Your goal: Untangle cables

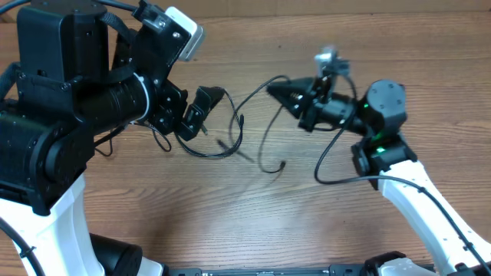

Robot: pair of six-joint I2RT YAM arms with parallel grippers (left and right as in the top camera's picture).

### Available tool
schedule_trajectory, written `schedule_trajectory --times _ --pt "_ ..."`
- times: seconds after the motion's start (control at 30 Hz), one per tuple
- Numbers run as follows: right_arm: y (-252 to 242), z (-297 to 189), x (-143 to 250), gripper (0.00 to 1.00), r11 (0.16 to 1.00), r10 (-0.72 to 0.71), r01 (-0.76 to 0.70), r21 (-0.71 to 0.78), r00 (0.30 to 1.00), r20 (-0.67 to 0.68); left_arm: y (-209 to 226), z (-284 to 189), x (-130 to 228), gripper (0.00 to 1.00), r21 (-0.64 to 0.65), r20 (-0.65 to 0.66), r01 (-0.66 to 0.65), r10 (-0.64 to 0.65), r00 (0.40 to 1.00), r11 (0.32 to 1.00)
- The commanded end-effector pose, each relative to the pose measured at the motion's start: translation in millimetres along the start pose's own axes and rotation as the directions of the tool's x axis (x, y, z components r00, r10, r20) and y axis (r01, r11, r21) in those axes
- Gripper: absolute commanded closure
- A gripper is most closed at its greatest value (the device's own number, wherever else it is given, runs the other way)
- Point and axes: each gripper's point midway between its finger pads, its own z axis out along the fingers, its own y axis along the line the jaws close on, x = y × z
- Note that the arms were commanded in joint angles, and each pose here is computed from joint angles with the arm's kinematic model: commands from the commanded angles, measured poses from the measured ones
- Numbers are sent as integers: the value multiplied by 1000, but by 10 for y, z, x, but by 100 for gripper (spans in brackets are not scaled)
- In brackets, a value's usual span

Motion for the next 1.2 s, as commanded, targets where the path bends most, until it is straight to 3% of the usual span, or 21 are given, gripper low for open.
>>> schedule_trajectory --times 0.0,0.37,0.53,0.83,1.17 --pt "-134 -245 -289 96 993 95 -100 60 992 84 54 -3 9 0 -36 -7 17 -17 1000 999" --pt "-321 -1194 -1032 96 967 -26 -54 249 951 308 54 -3 9 0 -36 -7 17 -17 1000 999" --pt "-614 -1638 -1137 96 924 6 -151 351 925 381 55 -3 8 0 -37 -6 16 -17 1000 999" --pt "-1084 -2769 -1220 96 771 2 -349 533 838 545 55 -3 9 0 -37 -7 16 -17 1000 999" --pt "-1350 -3788 -1072 96 597 -63 -487 637 763 643 55 -3 8 1 -36 -6 17 -17 1000 999"
